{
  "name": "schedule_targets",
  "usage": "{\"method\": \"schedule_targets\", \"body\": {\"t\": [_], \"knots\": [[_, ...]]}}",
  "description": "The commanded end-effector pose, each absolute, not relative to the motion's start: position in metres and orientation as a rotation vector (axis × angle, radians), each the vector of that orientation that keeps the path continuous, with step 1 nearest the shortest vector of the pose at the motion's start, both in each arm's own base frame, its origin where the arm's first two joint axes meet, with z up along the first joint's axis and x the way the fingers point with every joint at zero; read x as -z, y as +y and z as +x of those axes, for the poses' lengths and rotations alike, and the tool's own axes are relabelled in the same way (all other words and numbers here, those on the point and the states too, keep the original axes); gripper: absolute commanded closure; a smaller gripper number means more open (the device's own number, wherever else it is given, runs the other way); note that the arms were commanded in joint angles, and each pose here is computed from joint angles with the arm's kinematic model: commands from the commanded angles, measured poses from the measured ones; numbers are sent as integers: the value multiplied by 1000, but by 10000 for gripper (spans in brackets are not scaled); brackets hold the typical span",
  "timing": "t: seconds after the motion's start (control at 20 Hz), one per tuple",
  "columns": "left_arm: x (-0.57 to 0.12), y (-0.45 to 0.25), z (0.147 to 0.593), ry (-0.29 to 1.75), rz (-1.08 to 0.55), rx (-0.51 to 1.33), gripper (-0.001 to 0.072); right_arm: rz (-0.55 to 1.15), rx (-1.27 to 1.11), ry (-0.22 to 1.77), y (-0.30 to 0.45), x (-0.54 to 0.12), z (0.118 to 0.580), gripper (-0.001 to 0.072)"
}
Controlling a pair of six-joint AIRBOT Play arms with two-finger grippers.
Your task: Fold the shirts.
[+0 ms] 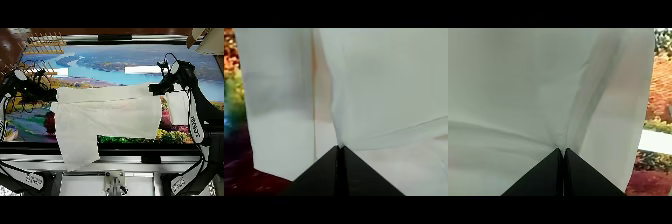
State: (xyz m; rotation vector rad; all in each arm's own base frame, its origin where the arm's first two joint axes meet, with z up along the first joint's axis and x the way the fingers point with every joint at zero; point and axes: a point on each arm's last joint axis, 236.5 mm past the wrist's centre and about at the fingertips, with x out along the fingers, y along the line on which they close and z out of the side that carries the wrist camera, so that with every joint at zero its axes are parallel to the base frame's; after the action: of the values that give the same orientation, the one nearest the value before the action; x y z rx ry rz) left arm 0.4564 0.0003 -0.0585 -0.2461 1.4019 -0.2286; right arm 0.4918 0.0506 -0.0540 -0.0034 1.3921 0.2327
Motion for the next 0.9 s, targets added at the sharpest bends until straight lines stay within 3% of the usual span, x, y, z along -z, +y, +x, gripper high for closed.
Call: {"method": "schedule_targets", "body": {"t": [0.0, 0.35, 0.55, 0.6, 0.65, 0.7, 0.75, 0.85], "knots": [[58, 6, 445, 1445, -262, 237, 680, 18, -243, 1456, 54, 50, 474, 658], [80, -7, 445, 1479, -322, 267, 679, 160, -216, 1606, 69, 84, 450, 658], [84, -10, 445, 1487, -346, 275, 679, 238, -246, 1597, 85, 81, 452, 654], [85, -11, 442, 1501, -350, 280, 668, 247, -239, 1599, 85, 81, 452, 584], [85, -12, 439, 1515, -352, 285, 518, 253, -237, 1605, 85, 79, 450, 385], [83, -12, 434, 1533, -354, 293, 271, 251, -243, 1614, 86, 75, 446, 248], [78, -11, 431, 1550, -360, 299, 162, 227, -247, 1620, 82, 67, 442, 249], [60, -1, 429, 1568, -394, 284, 163, 140, -201, 1607, 63, 43, 434, 248]]}}
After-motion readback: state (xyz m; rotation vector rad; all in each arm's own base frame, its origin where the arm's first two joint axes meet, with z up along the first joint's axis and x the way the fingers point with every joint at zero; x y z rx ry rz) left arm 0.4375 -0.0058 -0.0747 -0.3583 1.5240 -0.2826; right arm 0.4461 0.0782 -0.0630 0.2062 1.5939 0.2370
